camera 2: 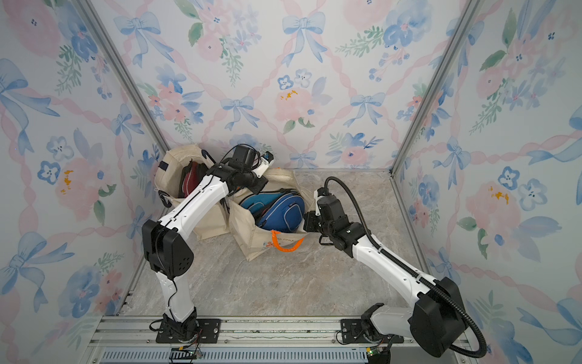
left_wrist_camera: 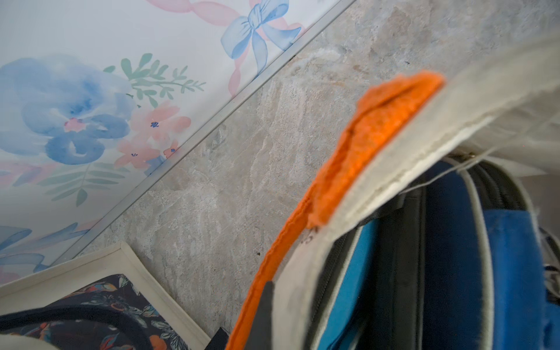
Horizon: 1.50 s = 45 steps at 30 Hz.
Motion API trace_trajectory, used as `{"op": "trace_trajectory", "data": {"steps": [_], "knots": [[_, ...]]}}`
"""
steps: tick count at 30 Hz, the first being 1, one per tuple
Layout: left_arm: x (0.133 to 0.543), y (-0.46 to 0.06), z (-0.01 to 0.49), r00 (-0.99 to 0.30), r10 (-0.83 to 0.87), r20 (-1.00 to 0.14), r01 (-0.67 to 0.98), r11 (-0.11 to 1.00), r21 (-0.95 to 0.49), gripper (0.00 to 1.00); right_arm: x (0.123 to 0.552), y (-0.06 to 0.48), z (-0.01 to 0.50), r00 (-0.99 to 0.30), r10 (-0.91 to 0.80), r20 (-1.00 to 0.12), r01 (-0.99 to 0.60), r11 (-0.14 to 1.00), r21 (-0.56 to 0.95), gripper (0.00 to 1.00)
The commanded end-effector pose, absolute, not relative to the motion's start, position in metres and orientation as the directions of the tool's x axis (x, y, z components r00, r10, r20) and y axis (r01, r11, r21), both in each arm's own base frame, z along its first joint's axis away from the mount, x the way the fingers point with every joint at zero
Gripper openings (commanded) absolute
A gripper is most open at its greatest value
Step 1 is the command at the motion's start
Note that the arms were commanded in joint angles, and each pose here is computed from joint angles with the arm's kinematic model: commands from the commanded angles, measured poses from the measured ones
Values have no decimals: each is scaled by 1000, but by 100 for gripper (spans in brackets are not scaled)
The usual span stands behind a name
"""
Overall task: Remove the ping pong set from the canvas bag
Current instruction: Adjust the canvas bag at the center of the board.
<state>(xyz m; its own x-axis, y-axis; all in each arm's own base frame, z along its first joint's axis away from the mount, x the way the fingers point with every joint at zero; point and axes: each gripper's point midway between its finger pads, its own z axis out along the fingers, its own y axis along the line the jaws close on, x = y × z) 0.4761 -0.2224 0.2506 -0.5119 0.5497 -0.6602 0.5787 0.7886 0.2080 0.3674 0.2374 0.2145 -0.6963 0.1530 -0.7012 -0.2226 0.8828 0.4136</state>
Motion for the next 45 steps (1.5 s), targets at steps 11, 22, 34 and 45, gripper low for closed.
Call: {"op": "trace_trajectory", "data": {"steps": [11,22,34,45], "knots": [[472,-247,387,-366,234,-901,480,876,33,0,448,250,234,-577,242,-780,-285,835,470,0],[424,-241,409,-101,121,-988,463,884,61,0,490,235,185,-626,313,-714,-239,795,558,0],[401,-243,338,-131,126,-983,491,870,46,0,482,214,171,-645,309,-699,-175,830,530,55],[400,-258,323,-170,78,-982,525,851,-24,0,409,169,228,-490,340,-803,-57,906,419,75]]}}
